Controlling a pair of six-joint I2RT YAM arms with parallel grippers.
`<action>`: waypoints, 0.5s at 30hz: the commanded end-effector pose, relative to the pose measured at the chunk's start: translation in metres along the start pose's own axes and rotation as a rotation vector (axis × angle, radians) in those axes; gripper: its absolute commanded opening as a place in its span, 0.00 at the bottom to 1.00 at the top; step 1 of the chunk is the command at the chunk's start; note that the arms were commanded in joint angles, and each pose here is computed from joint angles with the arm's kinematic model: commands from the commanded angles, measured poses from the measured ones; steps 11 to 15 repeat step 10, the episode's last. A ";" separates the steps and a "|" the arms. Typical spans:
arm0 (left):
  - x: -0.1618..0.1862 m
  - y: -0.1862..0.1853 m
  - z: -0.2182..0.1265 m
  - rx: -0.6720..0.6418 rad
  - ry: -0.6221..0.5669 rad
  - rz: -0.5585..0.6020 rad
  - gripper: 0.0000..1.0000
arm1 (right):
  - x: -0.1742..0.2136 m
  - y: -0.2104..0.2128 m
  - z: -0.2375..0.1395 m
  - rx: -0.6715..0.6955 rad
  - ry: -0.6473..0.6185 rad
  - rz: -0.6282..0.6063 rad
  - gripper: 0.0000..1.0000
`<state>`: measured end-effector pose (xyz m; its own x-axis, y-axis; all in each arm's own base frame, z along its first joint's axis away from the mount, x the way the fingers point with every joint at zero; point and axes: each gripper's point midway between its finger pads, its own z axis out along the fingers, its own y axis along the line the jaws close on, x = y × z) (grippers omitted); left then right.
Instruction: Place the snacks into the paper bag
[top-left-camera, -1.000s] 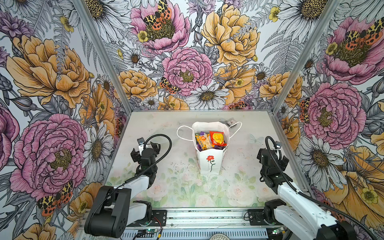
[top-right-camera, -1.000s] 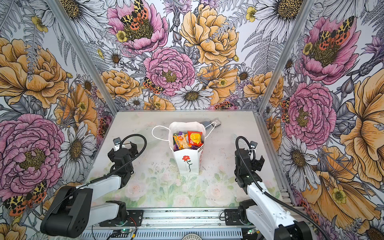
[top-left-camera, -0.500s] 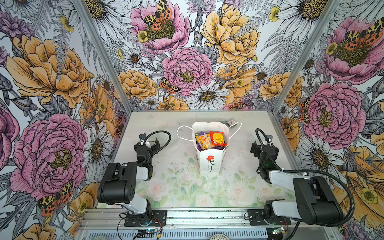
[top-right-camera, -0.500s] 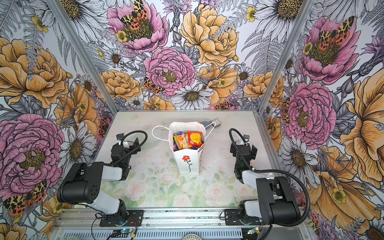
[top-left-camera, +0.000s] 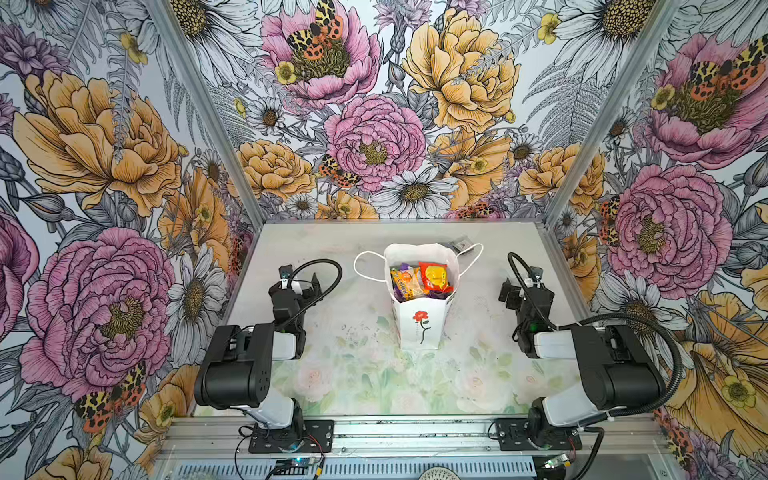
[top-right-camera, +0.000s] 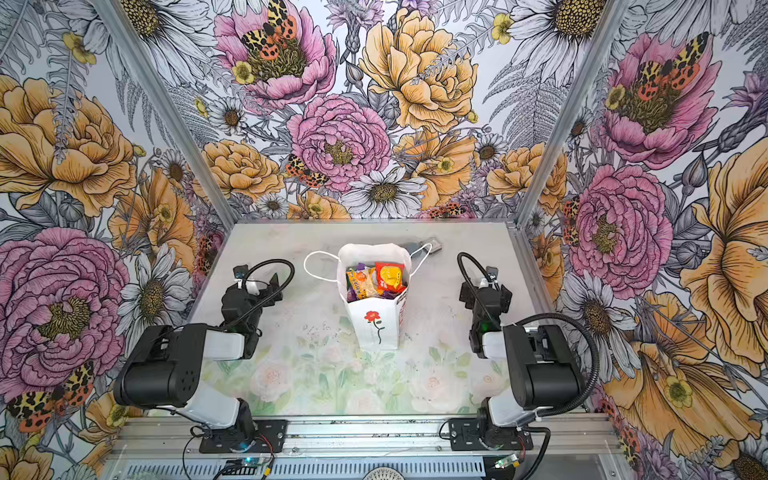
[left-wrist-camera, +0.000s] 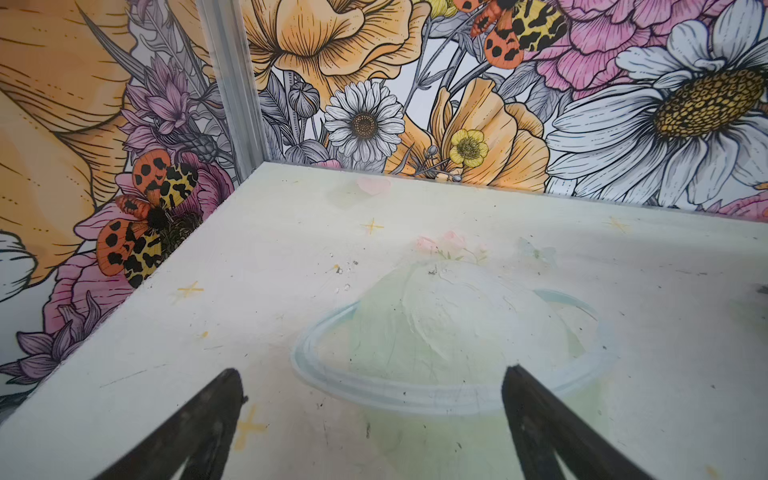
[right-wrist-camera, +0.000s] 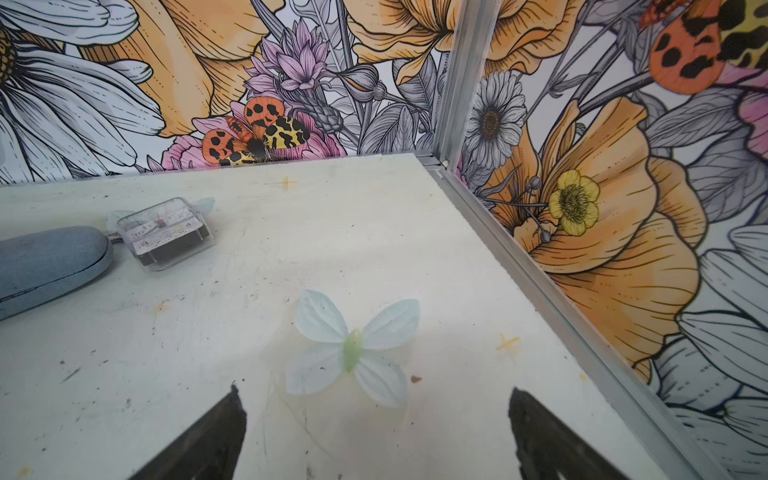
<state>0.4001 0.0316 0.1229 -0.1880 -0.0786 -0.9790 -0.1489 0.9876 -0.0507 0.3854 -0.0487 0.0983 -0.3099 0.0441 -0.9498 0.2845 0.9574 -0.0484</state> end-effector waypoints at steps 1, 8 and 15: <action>-0.008 -0.004 0.000 0.024 -0.029 -0.017 0.99 | -0.018 0.005 0.002 -0.015 -0.055 0.013 1.00; -0.008 -0.004 0.000 0.024 -0.028 -0.018 0.99 | -0.018 0.006 0.001 -0.014 -0.053 0.008 1.00; -0.008 -0.006 -0.001 0.035 -0.033 -0.014 0.99 | -0.018 0.006 0.000 -0.015 -0.057 0.006 1.00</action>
